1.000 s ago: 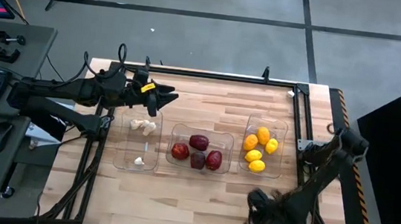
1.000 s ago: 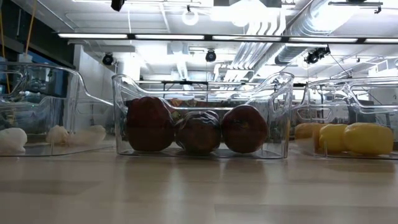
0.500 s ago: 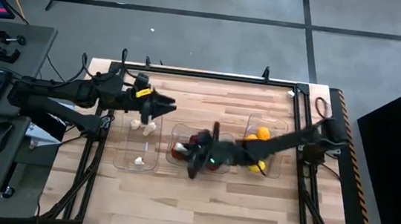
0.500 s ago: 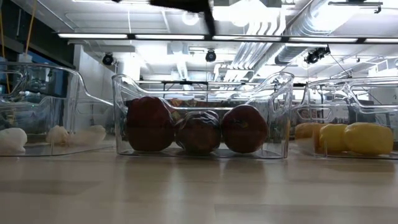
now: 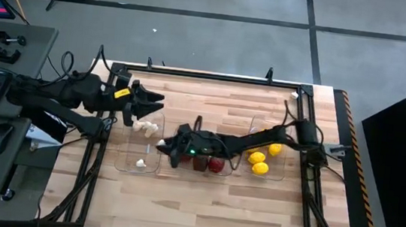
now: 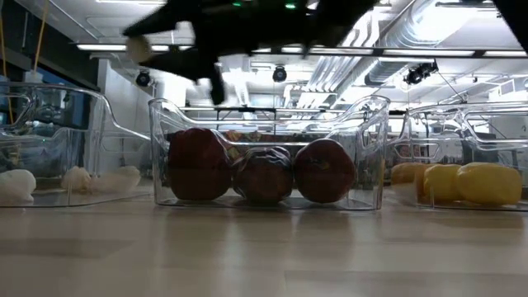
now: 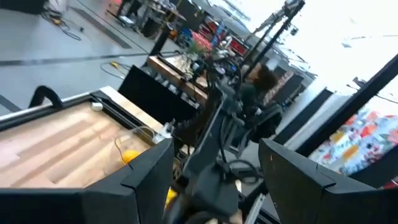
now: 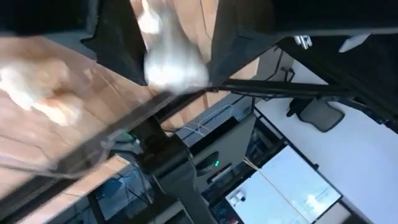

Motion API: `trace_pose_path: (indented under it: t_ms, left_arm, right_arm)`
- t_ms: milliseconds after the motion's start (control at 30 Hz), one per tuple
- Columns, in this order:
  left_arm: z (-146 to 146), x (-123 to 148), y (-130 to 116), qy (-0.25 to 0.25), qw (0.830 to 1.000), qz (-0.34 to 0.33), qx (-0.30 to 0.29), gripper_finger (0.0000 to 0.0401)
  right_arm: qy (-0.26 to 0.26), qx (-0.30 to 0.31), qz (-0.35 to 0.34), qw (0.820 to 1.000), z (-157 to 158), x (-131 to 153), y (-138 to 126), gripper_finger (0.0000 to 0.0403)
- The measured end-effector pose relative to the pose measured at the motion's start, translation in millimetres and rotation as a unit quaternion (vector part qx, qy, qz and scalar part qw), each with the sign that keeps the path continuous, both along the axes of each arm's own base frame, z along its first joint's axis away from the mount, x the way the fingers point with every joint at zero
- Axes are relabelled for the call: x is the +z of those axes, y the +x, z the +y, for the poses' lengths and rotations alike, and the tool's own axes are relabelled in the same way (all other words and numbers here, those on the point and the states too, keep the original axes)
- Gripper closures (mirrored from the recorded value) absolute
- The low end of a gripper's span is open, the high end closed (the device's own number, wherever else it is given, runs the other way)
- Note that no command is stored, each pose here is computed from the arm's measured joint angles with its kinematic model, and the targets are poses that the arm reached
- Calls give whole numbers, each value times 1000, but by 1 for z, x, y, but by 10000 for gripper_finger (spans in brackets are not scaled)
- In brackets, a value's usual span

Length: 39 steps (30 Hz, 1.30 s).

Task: Sort produce into baskets
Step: Put the bottom white garlic into the left transparent bin, then put the white garlic into the left transparent bin

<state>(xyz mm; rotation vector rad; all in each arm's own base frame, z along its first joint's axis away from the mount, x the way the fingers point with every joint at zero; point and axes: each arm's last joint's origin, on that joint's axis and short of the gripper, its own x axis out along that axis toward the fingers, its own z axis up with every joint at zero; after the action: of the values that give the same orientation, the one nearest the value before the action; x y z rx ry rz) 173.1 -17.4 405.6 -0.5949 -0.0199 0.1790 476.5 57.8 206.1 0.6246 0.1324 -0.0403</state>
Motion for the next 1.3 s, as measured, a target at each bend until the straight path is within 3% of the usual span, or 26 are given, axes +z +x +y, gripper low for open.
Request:
trace_pose_path:
  t_ms: [333,467,600,733,900,967,1167,1300]
  left_arm:
    - [1,0,0,7,1000,0,9,178]
    - [1,1,-2,7,1000,-3,10,178]
    - [1,2,-4,6,1000,-7,10,178]
    - [2,4,-8,18,1000,-10,10,178]
    - [3,7,-15,30,999,-18,10,178]
    - [3,8,-17,35,999,-22,10,178]
    - [4,10,-20,53,998,-23,13,178]
    - [6,8,-16,54,997,-13,51,178]
  right_arm:
    - [-14,13,106,994,-18,-4,71,206]
    - [-68,51,161,983,-28,6,72,205]
    - [-137,69,235,960,-41,24,56,205]
    - [-193,59,315,927,-53,43,28,205]
    - [-235,13,429,872,-67,44,-20,206]
    - [-229,-21,442,867,-73,51,-47,206]
    - [-136,-177,445,867,-87,61,-149,206]
    - [-6,-313,416,854,-101,55,-212,206]
